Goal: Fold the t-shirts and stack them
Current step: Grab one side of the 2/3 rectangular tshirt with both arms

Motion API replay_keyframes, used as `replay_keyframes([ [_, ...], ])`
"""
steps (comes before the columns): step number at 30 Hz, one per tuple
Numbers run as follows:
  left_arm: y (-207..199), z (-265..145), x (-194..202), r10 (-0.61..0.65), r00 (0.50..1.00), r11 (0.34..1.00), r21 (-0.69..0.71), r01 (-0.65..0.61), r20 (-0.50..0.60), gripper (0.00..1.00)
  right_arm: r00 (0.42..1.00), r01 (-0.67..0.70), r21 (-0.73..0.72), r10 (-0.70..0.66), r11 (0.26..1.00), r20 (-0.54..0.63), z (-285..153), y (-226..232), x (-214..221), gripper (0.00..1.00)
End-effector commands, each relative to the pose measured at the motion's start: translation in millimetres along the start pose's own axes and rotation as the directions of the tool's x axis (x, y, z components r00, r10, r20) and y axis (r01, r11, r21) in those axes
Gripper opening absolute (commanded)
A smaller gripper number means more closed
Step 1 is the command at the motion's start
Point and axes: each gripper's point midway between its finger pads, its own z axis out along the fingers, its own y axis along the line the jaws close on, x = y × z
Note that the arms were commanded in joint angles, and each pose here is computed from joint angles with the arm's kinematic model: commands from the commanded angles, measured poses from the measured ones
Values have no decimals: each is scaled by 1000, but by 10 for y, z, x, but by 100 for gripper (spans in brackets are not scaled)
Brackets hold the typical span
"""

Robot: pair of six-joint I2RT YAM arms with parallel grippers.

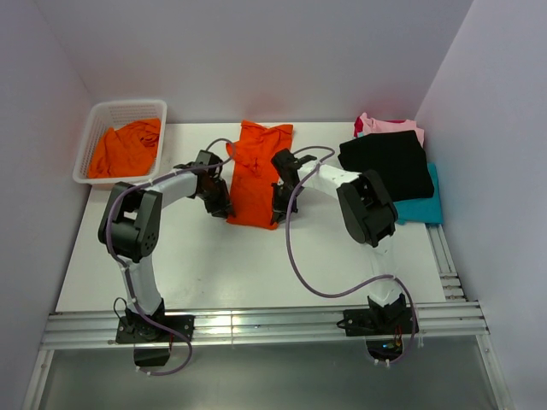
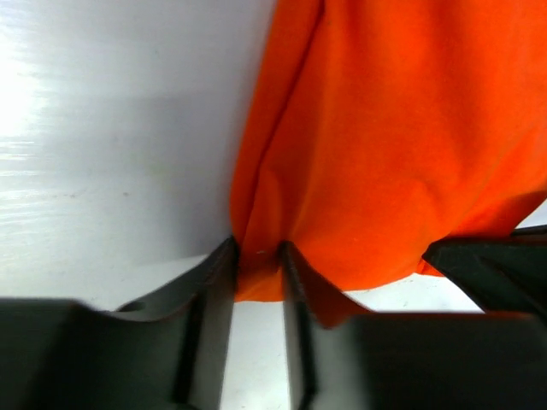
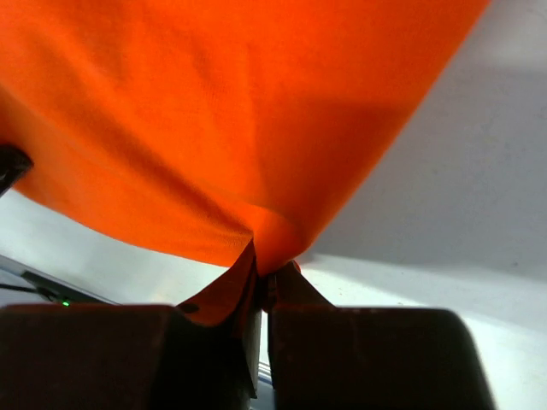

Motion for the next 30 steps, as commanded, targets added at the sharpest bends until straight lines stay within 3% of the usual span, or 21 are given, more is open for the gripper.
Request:
replay_keyframes([
  [1, -60, 59, -1, 42, 999, 999, 1, -42, -5, 27, 1000, -1, 29, 1, 1000, -2, 55, -27, -12, 0],
  [3, -61, 59, -3, 41, 999, 999, -3, -41, -3, 22, 1000, 4, 25, -4, 1000, 0, 55, -36, 2, 0],
  [7, -47, -32, -15, 35, 999, 999, -26, -34, 20, 0, 1000, 23, 34, -24, 999, 19, -56, -66, 37, 0],
  [12, -10, -419, 44, 26, 996, 997, -70, -20, 82, 0, 996, 61, 54, -64, 997, 59, -484, -118, 187, 0],
  [18, 38, -903, 387, 24, 991, 996, -87, -13, 128, 1, 993, 100, 55, -103, 993, 60, -939, -247, 584, 0],
  [25, 68, -1383, 835, -40, 990, 997, -62, 48, 136, 0, 992, 125, 50, -126, 991, 19, -1226, -452, 1120, 0],
  [30, 26, -1719, 931, -102, 979, 994, -18, 107, 175, 0, 991, 133, 51, -133, 990, -4, -1346, -565, 1355, 0],
])
